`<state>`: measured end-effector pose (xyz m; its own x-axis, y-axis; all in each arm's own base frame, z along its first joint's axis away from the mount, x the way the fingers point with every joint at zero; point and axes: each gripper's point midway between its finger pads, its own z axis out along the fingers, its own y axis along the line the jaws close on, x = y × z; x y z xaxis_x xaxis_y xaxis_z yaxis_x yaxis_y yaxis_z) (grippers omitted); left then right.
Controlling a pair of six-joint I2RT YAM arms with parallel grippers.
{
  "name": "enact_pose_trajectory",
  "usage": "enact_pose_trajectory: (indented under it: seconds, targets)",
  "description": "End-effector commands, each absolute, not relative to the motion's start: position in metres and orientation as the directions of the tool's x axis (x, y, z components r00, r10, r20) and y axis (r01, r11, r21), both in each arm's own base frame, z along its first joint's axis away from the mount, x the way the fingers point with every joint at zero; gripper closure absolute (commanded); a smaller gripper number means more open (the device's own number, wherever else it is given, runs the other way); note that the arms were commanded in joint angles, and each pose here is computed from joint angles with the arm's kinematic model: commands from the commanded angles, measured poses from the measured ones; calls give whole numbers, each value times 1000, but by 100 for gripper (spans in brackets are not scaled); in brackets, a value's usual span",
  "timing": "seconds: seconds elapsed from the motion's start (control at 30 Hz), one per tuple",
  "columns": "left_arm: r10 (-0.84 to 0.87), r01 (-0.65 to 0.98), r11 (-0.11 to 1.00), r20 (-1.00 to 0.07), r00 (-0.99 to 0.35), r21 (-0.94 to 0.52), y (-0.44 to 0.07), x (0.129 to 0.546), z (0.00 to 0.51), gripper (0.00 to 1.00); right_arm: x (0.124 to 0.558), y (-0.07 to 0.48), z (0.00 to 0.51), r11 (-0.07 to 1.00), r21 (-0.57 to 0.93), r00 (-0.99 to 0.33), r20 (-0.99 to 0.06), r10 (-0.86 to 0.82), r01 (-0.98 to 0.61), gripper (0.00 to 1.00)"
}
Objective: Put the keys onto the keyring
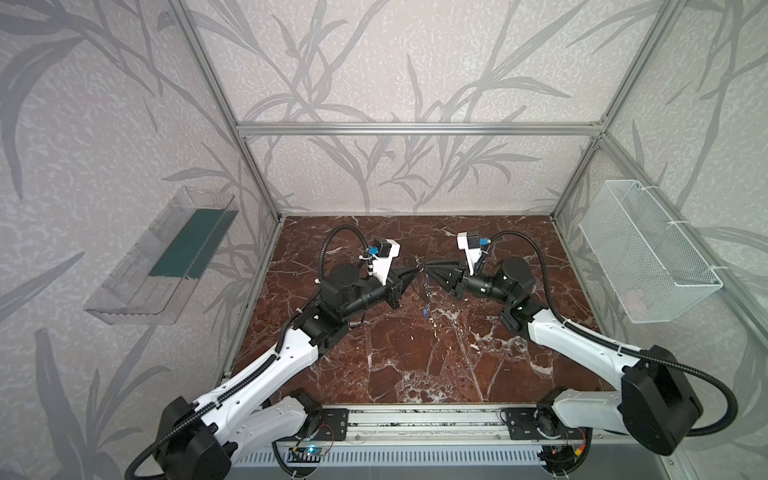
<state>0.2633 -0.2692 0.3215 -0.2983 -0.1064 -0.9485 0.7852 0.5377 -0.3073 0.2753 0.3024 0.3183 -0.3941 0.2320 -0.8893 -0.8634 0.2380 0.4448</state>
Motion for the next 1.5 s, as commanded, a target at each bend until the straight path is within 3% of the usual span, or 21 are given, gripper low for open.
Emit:
enact_pose_trajectory:
  seconds: [0.0, 0.13, 0.37, 0.6, 0.77, 0.87, 1.17, 1.47]
  targets:
    - [-135, 819, 497, -958, -253, -287, -273, 258, 346, 100, 274, 303, 334, 210, 415, -362, -898, 252, -885, 79]
    - [-139, 821, 495, -959, -248, -284, -273, 257, 348, 100, 273, 306, 332, 191, 424, -377, -895, 239, -885, 85]
    - [-142, 822, 492, -958, -247, -285, -273, 256, 349, 100, 273, 309, 326, 173, 442, -402, -888, 222, -880, 86]
    - [-131, 820, 495, -958, -256, -287, -274, 258, 345, 100, 270, 308, 330, 162, 430, -390, -891, 231, -888, 100]
    - [-127, 805, 522, -959, -254, -282, -271, 261, 341, 100, 269, 305, 331, 178, 418, -375, -898, 231, -891, 100]
    - [-120, 788, 548, -959, -258, -281, -267, 263, 340, 84, 272, 299, 329, 215, 406, -359, -906, 224, -888, 100]
    - [-60, 715, 650, -955, -291, -258, -244, 262, 331, 80, 275, 281, 309, 401, 273, -258, -962, 93, -875, 100]
    - [82, 728, 630, -910, -407, -269, -250, 254, 314, 83, 269, 285, 290, 544, 15, -91, -990, -112, -839, 100]
